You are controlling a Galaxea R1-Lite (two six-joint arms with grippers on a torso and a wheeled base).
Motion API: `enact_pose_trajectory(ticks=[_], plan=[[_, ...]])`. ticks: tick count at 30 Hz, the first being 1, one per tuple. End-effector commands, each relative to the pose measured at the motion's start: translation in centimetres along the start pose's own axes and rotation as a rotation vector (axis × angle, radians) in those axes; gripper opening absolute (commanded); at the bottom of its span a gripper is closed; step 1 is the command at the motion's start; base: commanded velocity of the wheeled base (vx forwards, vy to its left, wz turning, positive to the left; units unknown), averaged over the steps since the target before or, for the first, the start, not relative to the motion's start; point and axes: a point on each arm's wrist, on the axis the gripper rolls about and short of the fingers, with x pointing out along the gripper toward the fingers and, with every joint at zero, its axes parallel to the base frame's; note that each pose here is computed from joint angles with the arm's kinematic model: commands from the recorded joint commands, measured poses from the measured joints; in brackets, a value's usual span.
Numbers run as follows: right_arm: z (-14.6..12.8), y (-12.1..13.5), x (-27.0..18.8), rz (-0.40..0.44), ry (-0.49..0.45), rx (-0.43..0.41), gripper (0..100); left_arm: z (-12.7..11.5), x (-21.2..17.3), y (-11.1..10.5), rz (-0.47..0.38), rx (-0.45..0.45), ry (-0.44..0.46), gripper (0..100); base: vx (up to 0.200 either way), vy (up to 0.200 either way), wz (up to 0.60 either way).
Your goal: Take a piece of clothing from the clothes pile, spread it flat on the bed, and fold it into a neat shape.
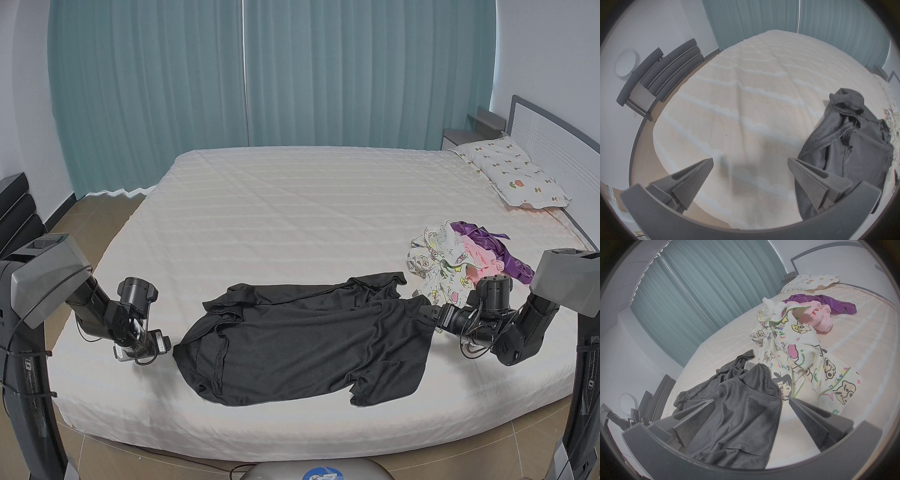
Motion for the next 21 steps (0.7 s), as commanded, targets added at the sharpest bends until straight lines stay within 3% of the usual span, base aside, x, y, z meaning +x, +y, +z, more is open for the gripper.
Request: enact_pose_trajectory(ticks=[1,7,10,15,21], plan=[[-0.2,-0.1,-0.1,-0.003,0.008,0.000,100,0.2,-2.7,-0.5,-0.065,0.018,0.007,100,0.000,0.000,0.00],[-0.4,0.0,-0.2,0.003,0.003,-0.004,100,-1.3,-4.5,-3.8,-0.206,0.041,0.075,100,0.000,0.000,0.00],[-0.4,0.1,-0.3,0.005,0.004,-0.004,100,-2.4,-4.7,-5.8,-0.237,0.076,0.081,100,0.000,0.000,0.00],[-0.4,0.3,-0.3,0.009,0.002,-0.007,100,-4.6,-3.5,-8.5,-0.228,0.155,0.112,100,0.000,0.000,0.00],[-0.4,0.2,-0.4,0.008,0.004,-0.006,100,-6.7,-1.4,-9.7,-0.127,0.223,0.111,100,0.000,0.000,0.00]])
